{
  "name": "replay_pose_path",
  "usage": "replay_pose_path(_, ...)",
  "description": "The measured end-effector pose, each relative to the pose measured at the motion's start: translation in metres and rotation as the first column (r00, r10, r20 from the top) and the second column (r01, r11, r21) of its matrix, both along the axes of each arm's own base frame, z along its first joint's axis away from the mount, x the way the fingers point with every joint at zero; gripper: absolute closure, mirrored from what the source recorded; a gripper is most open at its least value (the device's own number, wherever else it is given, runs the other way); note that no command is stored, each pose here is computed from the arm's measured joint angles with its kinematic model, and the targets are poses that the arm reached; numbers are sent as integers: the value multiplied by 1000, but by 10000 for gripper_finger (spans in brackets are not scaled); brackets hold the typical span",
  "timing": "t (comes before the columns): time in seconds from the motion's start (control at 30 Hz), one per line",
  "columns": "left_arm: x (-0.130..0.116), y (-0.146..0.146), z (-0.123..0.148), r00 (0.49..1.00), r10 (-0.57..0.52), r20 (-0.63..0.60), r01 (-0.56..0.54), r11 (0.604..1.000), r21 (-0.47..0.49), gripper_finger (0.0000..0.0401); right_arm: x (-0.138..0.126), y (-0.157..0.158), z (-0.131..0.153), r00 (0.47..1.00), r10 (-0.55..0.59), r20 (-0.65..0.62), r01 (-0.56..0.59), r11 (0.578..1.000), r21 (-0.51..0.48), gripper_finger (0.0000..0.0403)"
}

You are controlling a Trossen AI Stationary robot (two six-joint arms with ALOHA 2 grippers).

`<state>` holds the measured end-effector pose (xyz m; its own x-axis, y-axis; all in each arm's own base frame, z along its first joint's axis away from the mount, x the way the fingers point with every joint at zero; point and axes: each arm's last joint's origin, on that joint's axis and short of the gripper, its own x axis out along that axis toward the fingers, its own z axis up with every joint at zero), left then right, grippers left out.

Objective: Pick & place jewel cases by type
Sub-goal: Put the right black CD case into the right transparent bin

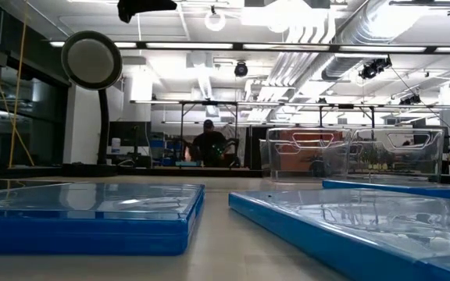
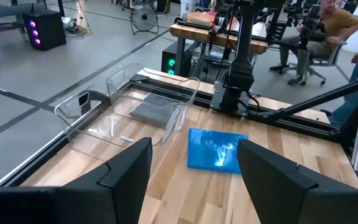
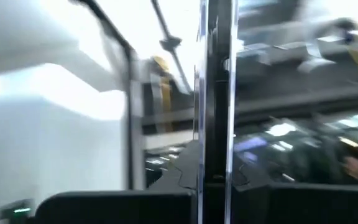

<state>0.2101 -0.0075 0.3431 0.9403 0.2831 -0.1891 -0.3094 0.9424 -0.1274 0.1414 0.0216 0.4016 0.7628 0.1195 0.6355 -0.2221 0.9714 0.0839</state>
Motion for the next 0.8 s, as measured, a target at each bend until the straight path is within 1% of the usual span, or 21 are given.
replay_pose_path(0.1, 0, 0, 0, 1000, 0, -5, 0, 1000, 2, 165, -5, 4, 4, 989, 126, 73, -119, 988, -102, 403)
replay_pose_path(0.17, 0, 0, 0, 1000, -3, -5, 3, 1000, 4, 165, -9, 7, 7, 965, 234, 115, -208, 958, -200, 403)
replay_pose_path(0.23, 0, 0, 0, 1000, -6, -11, 6, 1000, 19, 165, -13, 11, 8, 932, 336, 137, -284, 911, -299, 403)
replay_pose_path(0.33, 0, 0, -1, 1000, -7, -19, 8, 1000, 24, 165, -18, 15, 7, 871, 476, 124, -378, 809, -451, 403)
replay_pose_path(0.37, 0, 0, -1, 1000, -7, -23, 8, 1000, 25, 165, -19, 16, 7, 857, 501, 121, -387, 781, -490, 403)
replay_pose_path(0.43, 0, 0, -2, 999, -7, -32, 7, 1000, 25, 165, -20, 17, 6, 845, 522, 117, -390, 750, -534, 403)
replay_pose_path(0.5, -1, 0, -3, 999, -7, -45, 8, 1000, 26, 165, -19, 17, 6, 842, 527, 115, -386, 738, -553, 403)
replay_pose_path(0.7, -2, 0, -7, 997, -8, -78, 10, 1000, 19, 165, -18, 18, 4, 844, 527, 99, -393, 733, -556, 403)
replay_pose_path(0.8, -2, -1, -7, 996, -27, -83, 28, 1000, 13, 165, -17, 18, 3, 846, 527, 82, -403, 732, -549, 403)
